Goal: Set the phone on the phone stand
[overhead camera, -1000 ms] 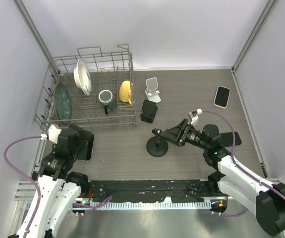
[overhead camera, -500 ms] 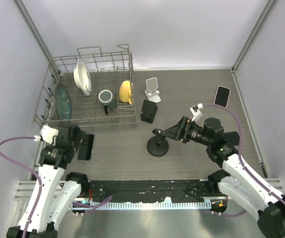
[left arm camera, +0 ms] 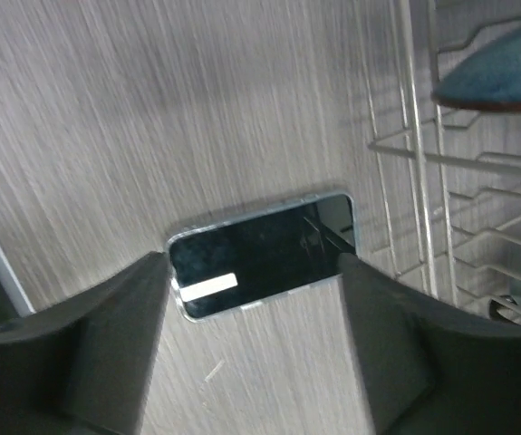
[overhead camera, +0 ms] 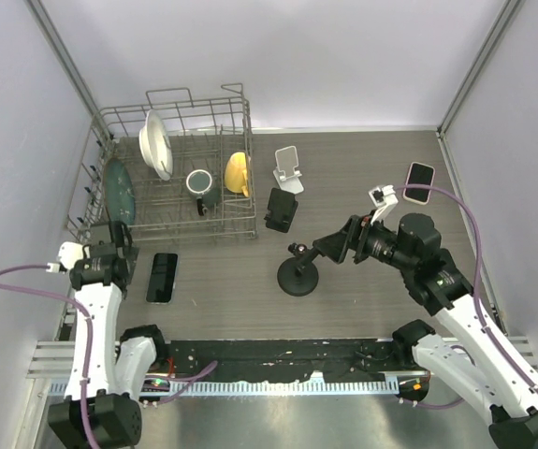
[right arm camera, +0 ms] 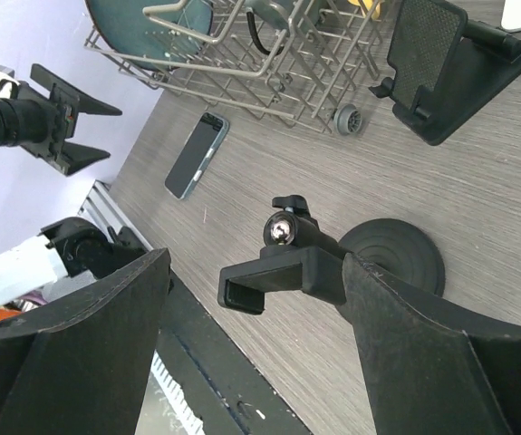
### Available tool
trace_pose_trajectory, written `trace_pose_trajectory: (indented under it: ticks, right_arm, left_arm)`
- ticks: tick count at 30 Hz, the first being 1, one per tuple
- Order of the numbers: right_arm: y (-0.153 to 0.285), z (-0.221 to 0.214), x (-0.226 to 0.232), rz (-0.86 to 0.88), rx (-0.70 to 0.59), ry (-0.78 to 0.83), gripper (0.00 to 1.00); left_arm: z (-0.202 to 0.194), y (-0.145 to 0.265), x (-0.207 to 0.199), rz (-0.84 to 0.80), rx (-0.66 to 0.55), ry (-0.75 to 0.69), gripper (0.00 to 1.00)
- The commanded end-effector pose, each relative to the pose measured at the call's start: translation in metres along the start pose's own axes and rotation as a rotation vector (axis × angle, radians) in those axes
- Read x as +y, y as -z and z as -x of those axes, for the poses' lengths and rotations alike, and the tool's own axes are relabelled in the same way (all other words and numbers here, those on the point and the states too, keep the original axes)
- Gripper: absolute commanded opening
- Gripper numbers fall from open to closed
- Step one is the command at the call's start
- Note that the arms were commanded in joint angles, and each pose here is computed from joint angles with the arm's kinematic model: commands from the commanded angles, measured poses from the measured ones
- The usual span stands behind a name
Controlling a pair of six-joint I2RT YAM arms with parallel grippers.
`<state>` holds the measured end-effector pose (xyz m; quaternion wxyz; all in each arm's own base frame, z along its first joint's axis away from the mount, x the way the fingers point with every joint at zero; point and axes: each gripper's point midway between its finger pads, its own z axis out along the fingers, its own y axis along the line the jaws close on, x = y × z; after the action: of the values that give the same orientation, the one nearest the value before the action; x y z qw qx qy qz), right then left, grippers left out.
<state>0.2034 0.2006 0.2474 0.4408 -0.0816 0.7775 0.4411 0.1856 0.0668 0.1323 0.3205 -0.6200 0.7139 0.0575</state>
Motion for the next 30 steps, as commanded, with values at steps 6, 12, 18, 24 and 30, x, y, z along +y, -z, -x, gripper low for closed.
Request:
trace_pose_trajectory:
  ticks: [6,12,18,24,30]
  right_arm:
    - [0.013,0.022,0.013,-0.032,-0.052,0.172,0.82]
    - [0.015,0.021,0.014,-0.027,-0.054,0.174,0.82]
    - [0.016,0.02,0.017,-0.017,-0.05,0.177,0.82]
    - [0.014,0.022,0.019,-0.011,-0.048,0.173,0.82]
    - [0.004,0.021,0.025,0.034,-0.024,0.144,0.81]
  left_arm:
    - [-0.004,-0.041,0.003,-0.001,0.109,0.27,0.17]
    - [-0.008,-0.074,-0.006,-0.003,0.192,0.37,0.0]
    - [-0.01,-0.097,-0.003,0.059,0.199,0.336,0.0]
    - [-0.034,-0.113,0.0,0.102,0.298,0.364,0.0]
    - [-0.065,-0.109,0.019,0.203,0.413,0.348,0.0]
